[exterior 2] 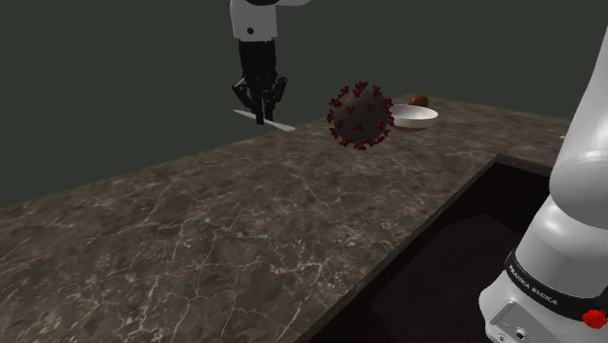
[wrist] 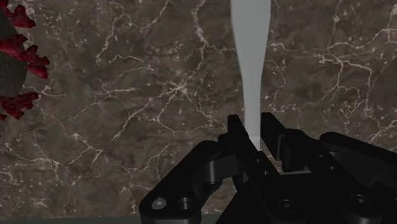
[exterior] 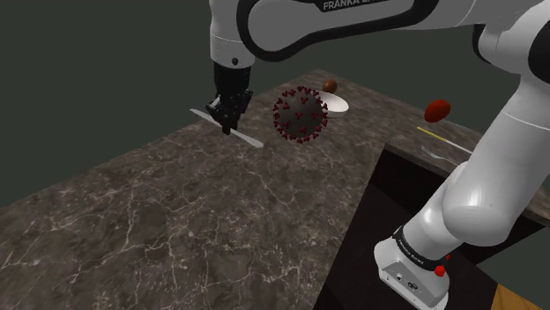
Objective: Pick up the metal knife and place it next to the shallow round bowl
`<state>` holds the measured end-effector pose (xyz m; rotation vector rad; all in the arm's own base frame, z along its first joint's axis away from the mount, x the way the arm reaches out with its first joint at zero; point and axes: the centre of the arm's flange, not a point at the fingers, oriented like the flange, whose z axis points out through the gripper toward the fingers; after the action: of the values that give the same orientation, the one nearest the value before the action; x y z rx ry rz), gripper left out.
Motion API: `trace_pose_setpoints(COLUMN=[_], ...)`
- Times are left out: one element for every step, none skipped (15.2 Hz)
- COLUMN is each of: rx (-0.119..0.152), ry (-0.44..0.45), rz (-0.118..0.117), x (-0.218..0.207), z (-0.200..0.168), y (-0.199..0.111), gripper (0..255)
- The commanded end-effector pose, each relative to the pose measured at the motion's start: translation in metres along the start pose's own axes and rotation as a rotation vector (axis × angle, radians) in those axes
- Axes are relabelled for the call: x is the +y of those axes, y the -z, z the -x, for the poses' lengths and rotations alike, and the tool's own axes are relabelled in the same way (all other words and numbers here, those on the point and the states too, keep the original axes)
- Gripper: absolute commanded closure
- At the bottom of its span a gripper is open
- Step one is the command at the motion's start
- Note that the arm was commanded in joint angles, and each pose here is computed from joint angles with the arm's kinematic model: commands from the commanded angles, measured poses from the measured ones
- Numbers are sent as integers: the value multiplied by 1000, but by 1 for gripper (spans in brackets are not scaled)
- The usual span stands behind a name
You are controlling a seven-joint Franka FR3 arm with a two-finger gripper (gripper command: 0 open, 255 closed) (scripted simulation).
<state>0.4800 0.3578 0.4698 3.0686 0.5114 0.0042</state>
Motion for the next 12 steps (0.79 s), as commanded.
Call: trace_pose_setpoints(rx=[0, 0, 0, 0, 0, 0, 0, 0, 0, 0, 0, 0], ry=[1, 1, 1, 1, 1, 1, 1, 1, 1, 1, 1, 1], rz=[0, 0, 0, 0, 0, 0, 0, 0, 0, 0, 0, 0], x=[28, 40, 53, 66, 79, 92, 105, 117, 130, 143, 156, 169], z=[-8, -11, -14, -17, -20, -23, -26, -29, -32, -35, -38, -41], y=[-1, -1, -2, -2, -3, -3, -3, -4, -4, -4, -5, -5], gripper=[255, 255, 255, 255, 255, 255, 255, 255, 255, 255, 255, 255])
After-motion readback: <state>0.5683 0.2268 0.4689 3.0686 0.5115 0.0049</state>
